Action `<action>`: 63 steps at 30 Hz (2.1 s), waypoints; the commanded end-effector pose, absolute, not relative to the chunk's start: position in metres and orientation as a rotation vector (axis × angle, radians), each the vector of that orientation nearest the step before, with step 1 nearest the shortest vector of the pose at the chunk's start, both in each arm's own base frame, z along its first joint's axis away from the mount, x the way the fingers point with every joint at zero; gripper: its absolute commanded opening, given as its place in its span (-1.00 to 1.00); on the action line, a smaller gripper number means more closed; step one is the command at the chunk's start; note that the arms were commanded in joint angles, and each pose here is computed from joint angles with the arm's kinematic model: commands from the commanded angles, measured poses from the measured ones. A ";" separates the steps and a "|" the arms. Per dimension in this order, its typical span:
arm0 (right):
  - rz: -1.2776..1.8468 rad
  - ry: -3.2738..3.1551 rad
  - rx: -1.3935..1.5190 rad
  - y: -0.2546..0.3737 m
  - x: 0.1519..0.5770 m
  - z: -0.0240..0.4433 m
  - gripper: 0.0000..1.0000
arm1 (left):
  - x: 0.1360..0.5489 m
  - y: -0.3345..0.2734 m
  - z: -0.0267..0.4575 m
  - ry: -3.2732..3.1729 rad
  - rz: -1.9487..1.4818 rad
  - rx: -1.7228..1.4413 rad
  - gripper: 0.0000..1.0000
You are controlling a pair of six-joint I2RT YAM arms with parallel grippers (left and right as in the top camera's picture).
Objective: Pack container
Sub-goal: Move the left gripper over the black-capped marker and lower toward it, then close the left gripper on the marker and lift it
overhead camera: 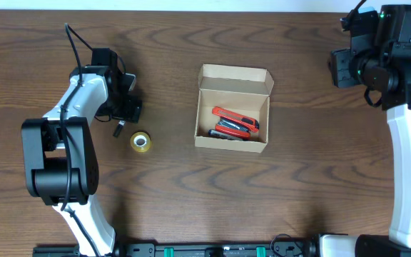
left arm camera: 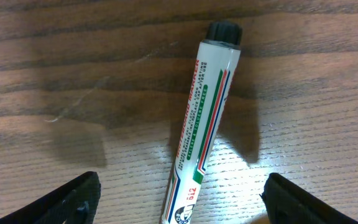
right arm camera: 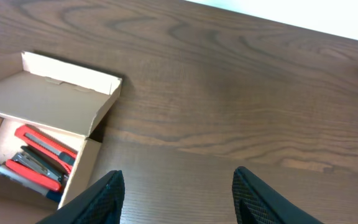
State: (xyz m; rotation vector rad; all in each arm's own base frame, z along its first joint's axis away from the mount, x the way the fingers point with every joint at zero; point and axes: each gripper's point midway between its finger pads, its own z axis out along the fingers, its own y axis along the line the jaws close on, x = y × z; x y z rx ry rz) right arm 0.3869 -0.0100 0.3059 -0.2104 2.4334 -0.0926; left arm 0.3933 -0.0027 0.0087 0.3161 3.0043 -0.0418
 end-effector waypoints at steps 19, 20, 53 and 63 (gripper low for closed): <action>-0.088 2.418 -0.202 -0.008 0.379 0.315 0.09 | 0.376 0.002 -0.016 3.065 -0.024 0.312 0.39; -0.088 2.419 -0.202 -0.008 0.378 0.315 0.10 | 0.375 0.002 -0.017 3.068 -0.025 0.312 0.38; -0.118 2.393 -0.228 -0.011 0.383 0.319 0.10 | 0.414 -0.083 0.160 2.823 -0.307 0.630 -0.88; -0.131 2.380 -0.255 -0.011 0.385 0.321 0.09 | 0.368 -0.178 0.238 2.369 -0.241 1.554 -0.88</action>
